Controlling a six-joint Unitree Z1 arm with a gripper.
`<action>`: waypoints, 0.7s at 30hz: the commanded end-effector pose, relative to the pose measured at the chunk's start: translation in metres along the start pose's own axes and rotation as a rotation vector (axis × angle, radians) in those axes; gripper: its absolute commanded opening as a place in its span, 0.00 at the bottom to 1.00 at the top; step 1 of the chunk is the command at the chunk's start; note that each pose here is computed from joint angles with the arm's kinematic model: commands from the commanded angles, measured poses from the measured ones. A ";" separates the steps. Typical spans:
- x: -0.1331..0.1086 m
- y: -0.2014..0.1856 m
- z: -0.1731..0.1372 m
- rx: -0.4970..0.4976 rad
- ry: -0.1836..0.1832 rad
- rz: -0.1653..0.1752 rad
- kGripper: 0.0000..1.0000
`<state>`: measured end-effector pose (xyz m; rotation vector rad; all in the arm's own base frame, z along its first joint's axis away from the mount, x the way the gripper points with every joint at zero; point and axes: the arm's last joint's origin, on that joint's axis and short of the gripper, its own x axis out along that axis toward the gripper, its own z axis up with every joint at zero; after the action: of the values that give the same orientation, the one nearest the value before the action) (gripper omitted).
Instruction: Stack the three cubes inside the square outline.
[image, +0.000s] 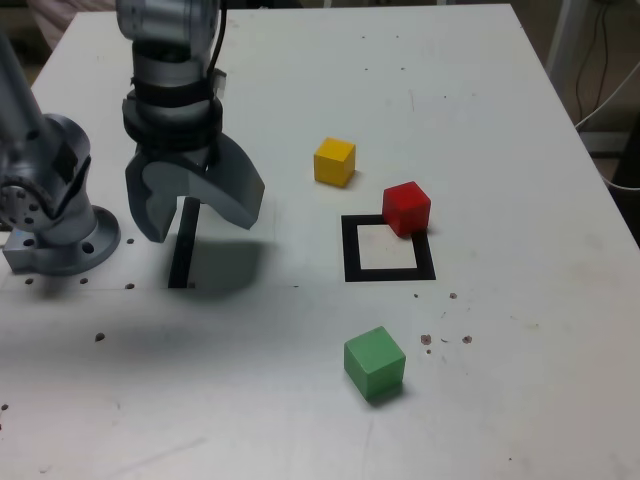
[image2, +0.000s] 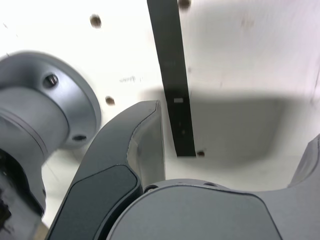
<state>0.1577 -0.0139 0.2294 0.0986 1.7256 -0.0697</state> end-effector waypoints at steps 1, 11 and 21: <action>-0.001 0.001 -0.001 0.001 -0.002 0.016 1.00; -0.004 0.001 0.000 -0.001 -0.006 0.020 1.00; -0.042 0.001 0.025 -0.014 -0.053 -0.044 0.99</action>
<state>0.1836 -0.0169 0.2652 0.0498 1.6747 -0.0981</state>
